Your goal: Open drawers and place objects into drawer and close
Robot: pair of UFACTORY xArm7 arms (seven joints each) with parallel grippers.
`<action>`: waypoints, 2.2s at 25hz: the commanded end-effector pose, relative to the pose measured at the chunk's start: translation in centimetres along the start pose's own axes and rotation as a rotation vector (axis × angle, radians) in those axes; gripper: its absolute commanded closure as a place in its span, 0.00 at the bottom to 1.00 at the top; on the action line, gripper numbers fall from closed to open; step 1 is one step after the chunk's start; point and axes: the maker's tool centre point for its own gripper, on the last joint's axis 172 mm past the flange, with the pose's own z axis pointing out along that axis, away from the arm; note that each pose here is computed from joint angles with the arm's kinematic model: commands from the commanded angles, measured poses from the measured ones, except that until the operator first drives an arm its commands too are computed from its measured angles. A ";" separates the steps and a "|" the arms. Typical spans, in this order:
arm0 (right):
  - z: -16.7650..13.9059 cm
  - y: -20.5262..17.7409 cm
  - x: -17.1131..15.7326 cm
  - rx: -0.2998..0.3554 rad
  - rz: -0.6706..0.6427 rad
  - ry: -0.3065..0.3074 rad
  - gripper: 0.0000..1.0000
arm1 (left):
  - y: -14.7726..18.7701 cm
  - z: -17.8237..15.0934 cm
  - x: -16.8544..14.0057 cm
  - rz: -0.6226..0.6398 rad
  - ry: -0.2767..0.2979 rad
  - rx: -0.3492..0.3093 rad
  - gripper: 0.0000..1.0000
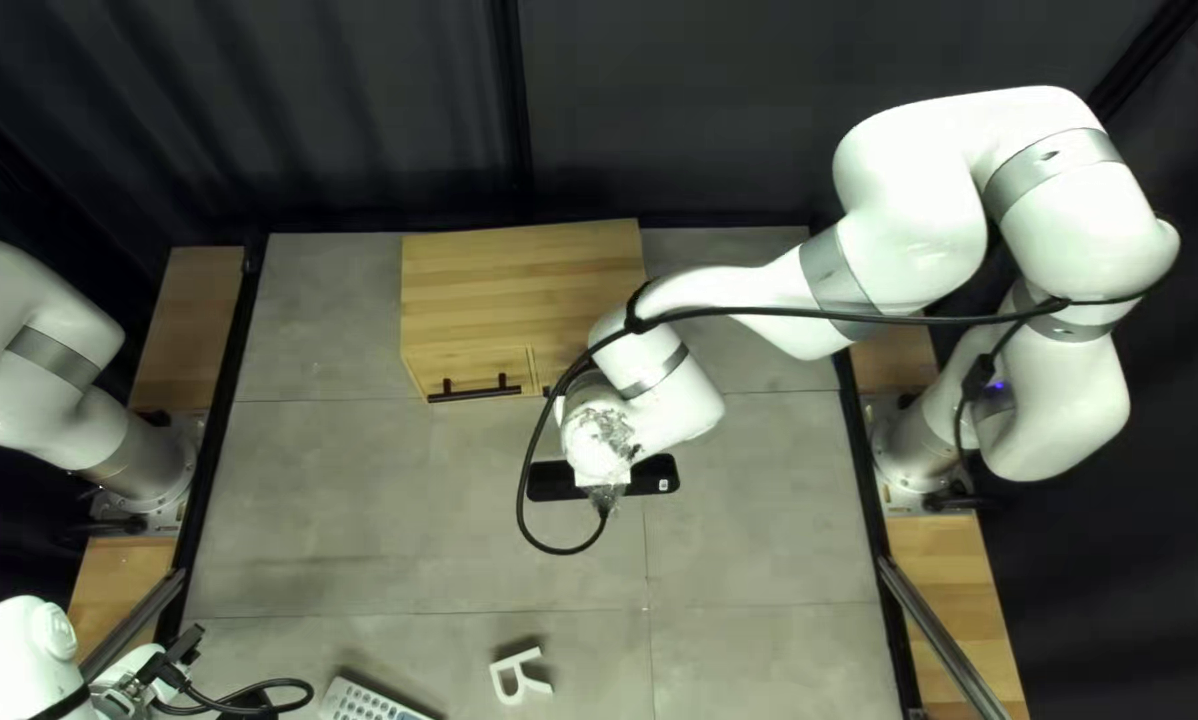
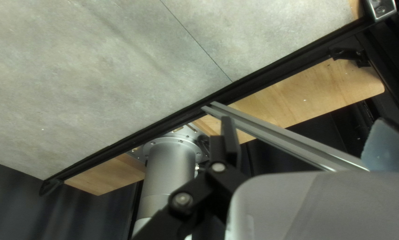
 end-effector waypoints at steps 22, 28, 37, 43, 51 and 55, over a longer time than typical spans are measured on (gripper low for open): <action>-0.9 -0.1 0.9 -0.002 -0.023 -0.019 0.81 | 0.0 0.0 0.0 0.000 0.000 0.000 0.00; -1.1 0.1 1.3 -0.002 -0.030 -0.020 0.80 | 0.0 0.0 0.0 0.000 0.000 0.000 0.00; -1.5 0.1 1.8 -0.005 -0.036 -0.022 0.79 | 0.0 0.0 0.0 0.000 0.000 0.000 0.00; -2.0 0.1 2.2 -0.005 -0.039 -0.024 0.78 | 0.0 0.0 0.0 0.000 0.000 0.000 0.00; -2.4 0.1 2.9 -0.005 -0.042 -0.021 0.78 | 0.0 0.0 0.0 0.000 0.000 0.000 0.00; -2.6 0.1 3.0 -0.006 -0.042 -0.022 0.77 | 0.0 0.0 0.0 0.000 0.000 0.000 0.00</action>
